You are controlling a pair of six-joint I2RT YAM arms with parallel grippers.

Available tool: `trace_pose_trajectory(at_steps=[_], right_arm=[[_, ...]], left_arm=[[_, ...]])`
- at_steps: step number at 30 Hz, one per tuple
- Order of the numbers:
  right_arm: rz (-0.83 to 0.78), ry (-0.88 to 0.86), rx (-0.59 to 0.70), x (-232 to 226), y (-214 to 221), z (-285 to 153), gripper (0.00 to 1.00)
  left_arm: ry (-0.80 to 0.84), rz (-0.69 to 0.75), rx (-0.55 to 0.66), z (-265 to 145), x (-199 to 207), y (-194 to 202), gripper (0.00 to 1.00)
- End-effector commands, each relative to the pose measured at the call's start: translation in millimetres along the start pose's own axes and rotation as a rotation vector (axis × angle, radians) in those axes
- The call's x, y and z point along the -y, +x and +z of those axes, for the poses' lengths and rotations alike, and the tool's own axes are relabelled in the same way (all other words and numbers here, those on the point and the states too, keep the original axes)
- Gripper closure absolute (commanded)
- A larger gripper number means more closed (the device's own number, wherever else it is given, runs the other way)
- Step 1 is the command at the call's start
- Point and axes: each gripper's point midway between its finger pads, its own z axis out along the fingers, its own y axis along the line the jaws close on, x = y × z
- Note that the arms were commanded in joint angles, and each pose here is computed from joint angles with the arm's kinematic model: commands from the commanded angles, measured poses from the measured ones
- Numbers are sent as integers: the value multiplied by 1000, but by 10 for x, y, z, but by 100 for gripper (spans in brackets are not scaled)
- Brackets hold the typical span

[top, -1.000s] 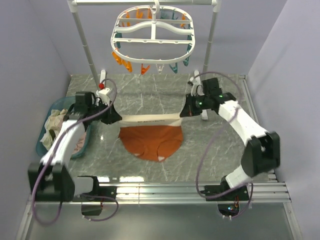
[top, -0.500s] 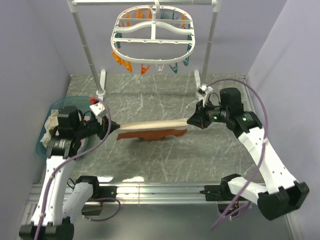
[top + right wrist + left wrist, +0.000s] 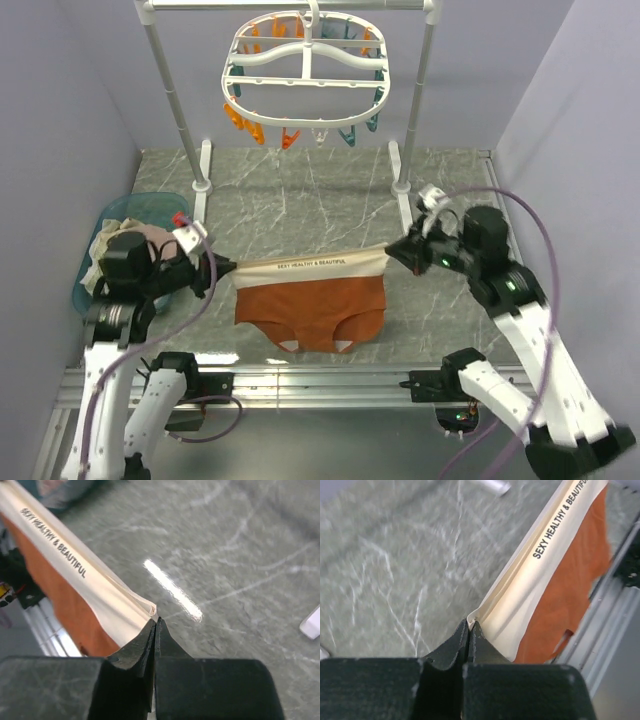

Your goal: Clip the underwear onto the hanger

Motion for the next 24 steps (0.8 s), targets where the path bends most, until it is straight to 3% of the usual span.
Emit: trace_pose_trajectory(at_steps=[1,2,6,12,17,22,24], right_arm=[[83,146,-123,592,329,506,100],[123,150,-192,717,506,687,100],[205,196,-264,1085,696,1166,100],[313,280,-388,1605,1028,1783,100],[367,316,-448,1876,1243,2122,100],[406,355,-427,2029,1206,2271,100],[423,366,-447,2044,1236,2279,92]], left_arm=[[-136,-102,-111,303,-584,340,100],[-145,-144,-138,387,-679,426,100],[-189,-347,-316,870,-1207,1018,96],[-212,-507,-441,1449,-1770,1609,91],[-226,-555,-453,1725,-2052,1709,85],[-227,-561,-458,1841,-2159,1810,77],[-223,-567,-470,1855,-2161,1857,73]])
